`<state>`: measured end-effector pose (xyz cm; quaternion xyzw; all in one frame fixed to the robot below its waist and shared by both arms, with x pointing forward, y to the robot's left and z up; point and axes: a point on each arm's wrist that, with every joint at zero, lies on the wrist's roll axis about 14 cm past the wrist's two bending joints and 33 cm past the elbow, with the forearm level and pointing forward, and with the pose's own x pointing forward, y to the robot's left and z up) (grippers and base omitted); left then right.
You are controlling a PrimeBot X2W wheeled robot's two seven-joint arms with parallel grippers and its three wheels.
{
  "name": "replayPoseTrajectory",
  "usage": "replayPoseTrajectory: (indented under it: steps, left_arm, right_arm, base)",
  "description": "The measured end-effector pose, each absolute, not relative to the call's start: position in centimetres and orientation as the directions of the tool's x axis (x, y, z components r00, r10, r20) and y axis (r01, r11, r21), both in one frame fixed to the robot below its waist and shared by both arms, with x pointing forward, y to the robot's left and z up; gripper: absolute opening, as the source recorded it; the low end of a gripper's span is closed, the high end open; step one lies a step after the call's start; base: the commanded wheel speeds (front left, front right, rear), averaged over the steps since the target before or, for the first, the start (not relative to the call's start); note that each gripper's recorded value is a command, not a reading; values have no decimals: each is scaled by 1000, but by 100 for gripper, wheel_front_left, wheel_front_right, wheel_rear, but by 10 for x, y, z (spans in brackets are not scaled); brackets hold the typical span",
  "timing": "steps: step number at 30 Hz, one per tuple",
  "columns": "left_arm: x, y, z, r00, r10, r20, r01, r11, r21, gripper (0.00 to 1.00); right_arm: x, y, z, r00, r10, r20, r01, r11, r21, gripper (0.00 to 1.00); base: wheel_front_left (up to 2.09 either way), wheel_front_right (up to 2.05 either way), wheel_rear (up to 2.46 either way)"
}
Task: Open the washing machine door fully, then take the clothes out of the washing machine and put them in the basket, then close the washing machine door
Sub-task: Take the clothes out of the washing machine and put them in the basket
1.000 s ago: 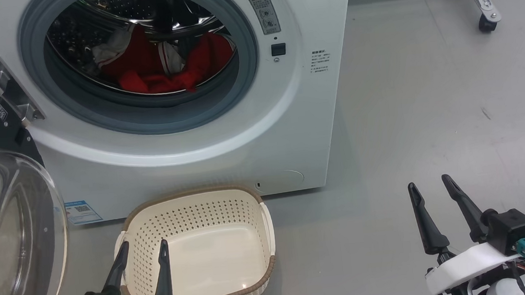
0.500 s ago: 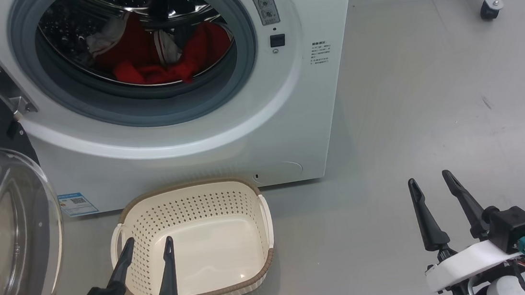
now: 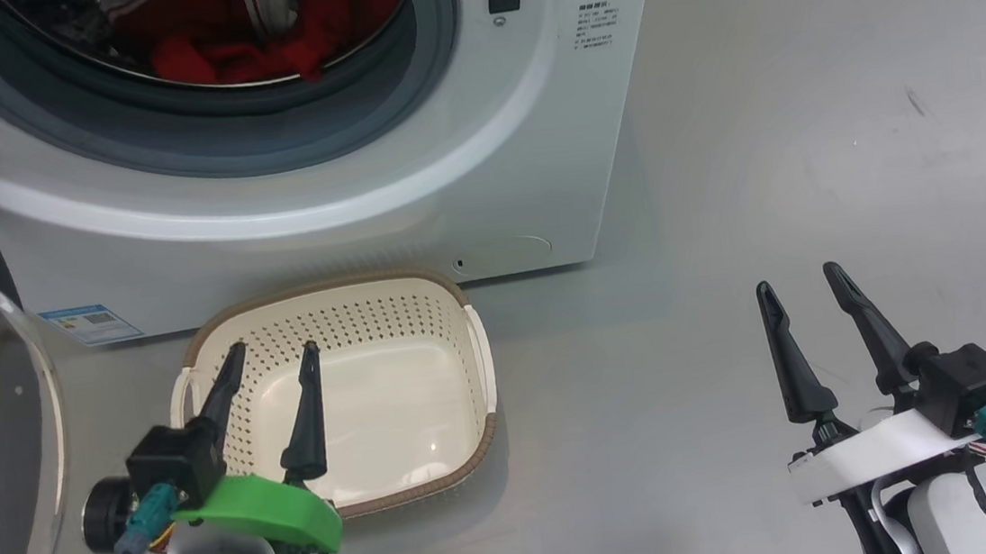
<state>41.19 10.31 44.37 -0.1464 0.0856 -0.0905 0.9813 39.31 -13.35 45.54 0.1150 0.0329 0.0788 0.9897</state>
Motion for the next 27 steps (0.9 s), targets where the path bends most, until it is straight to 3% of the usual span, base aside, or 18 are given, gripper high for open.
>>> replayPoseTrajectory:
  steps: [11,18,27]
  left_arm:
    - [465,83,399,918,-281,-278,161,908,-387,100]
    - [514,72,385,888,-338,-311,213,903,-375,100]
    - [594,78,391,904,-337,-262,239,908,-345,100]
  right_arm:
    - [415,-132,433,982,165,-90,-137,957,257,100]
    - [433,-129,420,979,175,-103,-141,951,275,100]
    - [455,-131,401,978,169,-119,-121,936,332,100]
  base:
    - [0,0,0]
    - [0,0,0]
    - [0,0,0]
